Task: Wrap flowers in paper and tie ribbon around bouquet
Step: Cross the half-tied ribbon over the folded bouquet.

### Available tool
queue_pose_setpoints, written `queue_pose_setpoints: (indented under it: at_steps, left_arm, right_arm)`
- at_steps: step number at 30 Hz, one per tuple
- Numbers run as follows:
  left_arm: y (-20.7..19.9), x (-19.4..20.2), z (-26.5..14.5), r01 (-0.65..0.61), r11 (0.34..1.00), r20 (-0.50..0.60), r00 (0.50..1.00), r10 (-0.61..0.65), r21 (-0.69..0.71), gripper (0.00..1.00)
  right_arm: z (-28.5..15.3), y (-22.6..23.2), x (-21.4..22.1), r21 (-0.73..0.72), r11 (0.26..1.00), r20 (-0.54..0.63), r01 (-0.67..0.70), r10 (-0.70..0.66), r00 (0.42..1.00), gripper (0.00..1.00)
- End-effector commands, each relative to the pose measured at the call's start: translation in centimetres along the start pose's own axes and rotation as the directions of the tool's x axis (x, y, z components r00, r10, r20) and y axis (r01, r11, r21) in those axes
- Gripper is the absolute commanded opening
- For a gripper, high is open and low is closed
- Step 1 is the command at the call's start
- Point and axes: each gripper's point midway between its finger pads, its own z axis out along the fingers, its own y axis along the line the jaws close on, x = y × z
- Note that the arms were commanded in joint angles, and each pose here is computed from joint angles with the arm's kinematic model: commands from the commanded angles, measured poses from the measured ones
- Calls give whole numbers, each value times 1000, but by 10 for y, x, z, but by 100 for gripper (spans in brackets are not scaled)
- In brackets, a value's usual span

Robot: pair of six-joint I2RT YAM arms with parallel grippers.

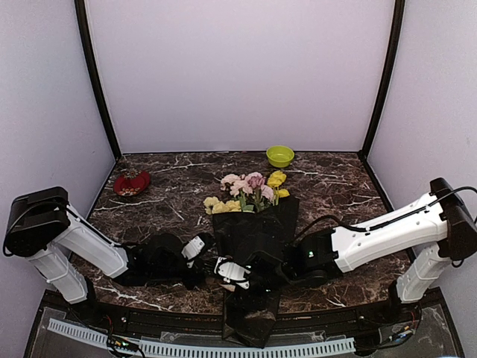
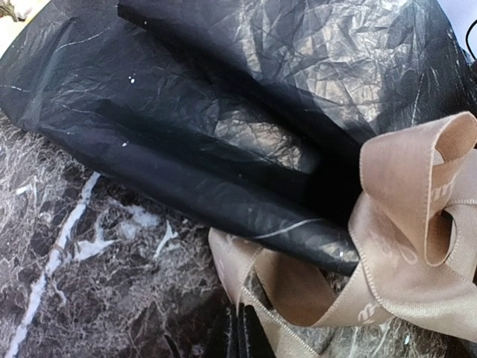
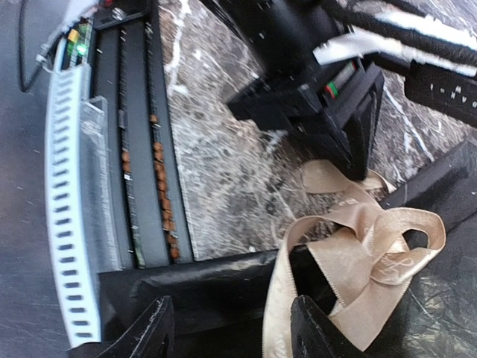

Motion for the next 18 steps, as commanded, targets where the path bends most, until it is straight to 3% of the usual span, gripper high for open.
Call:
queue_pose_setpoints:
  at_steps: [1, 14, 18]
  left_arm:
    - [3, -7, -5, 10, 1000, 31, 999, -10, -23, 0]
    - [20, -8, -20, 16, 992, 34, 999, -12, -122, 0]
    - [23, -8, -26, 25, 990, 49, 999, -18, -140, 0]
  right_arm:
    - [6, -12, 3, 97, 993, -57, 67, -62, 996, 53]
    - [13, -34, 18, 211, 970, -127, 117, -91, 988, 45]
    - [13, -38, 19, 225, 968, -129, 116, -88, 988, 32]
